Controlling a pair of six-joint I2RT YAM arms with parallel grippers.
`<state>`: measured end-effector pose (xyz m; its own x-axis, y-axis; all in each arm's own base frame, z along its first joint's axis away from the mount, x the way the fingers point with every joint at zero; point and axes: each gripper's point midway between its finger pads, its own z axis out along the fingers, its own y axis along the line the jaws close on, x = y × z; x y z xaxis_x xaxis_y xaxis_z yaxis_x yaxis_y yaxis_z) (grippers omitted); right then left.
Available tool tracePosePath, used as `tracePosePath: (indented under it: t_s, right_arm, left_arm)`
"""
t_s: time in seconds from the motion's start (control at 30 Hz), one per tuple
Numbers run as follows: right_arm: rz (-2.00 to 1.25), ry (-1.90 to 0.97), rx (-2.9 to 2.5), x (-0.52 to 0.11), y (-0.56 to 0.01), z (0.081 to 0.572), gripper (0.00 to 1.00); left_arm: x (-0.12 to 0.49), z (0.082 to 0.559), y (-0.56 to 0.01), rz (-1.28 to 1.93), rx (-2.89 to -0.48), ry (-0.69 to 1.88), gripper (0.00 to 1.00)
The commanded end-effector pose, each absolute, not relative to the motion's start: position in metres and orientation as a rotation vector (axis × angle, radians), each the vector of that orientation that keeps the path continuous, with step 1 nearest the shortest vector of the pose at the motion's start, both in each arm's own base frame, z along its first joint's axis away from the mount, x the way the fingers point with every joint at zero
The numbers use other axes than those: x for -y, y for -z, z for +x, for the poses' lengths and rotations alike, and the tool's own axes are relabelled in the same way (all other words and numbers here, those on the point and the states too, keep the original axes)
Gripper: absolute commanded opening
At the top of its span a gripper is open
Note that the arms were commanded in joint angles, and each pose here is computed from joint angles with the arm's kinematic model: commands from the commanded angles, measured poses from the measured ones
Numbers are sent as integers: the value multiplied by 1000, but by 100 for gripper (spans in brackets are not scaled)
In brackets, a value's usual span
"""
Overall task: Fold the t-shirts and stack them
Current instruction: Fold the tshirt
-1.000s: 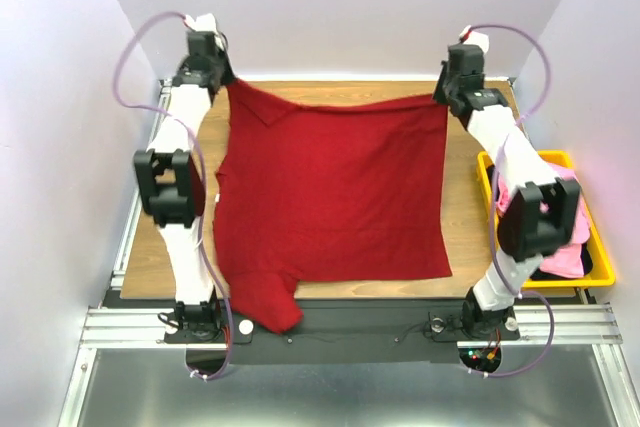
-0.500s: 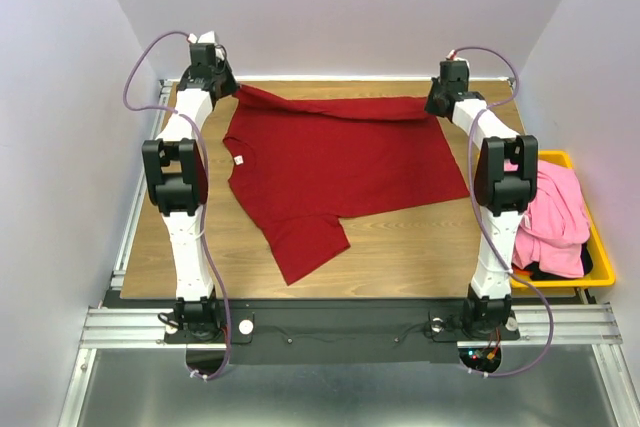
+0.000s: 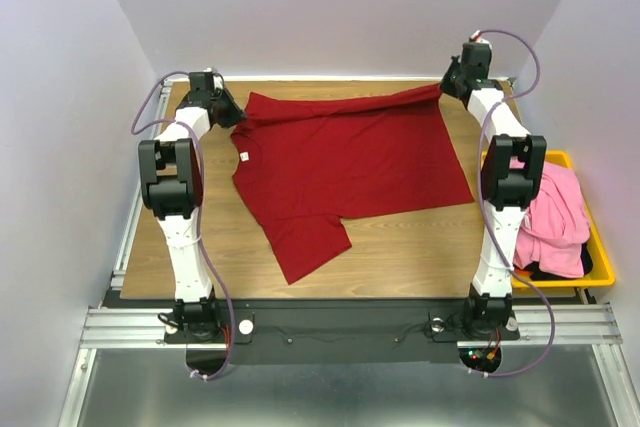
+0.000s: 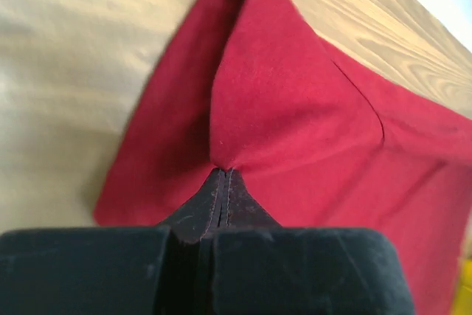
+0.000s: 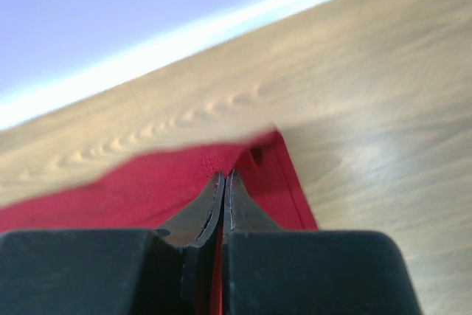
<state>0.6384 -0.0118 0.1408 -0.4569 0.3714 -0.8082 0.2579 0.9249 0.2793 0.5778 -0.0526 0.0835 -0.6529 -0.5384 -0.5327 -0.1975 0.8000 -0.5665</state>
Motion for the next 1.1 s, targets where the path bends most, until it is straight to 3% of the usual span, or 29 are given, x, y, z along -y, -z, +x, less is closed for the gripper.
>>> tracePosePath:
  t_s: [0.0,0.33,0.87,1.07]
  right_arm:
    - [456,-146,-1952,31,-174,661,1]
    - [433,-167,-1905,33,-198,667,1]
    - [452,-112,-1984,44,-167,647,1]
    - [455,-110,-2001,46,-164,638,1]
  left_arm:
    - [57,578,-188,-498,-2049,682,0]
    - [65,547,-239,-525,-2000,749,0]
    - [88,493,-163,-613,-2153,819,0]
    - [88,485,-159,-611,-2165,811,0]
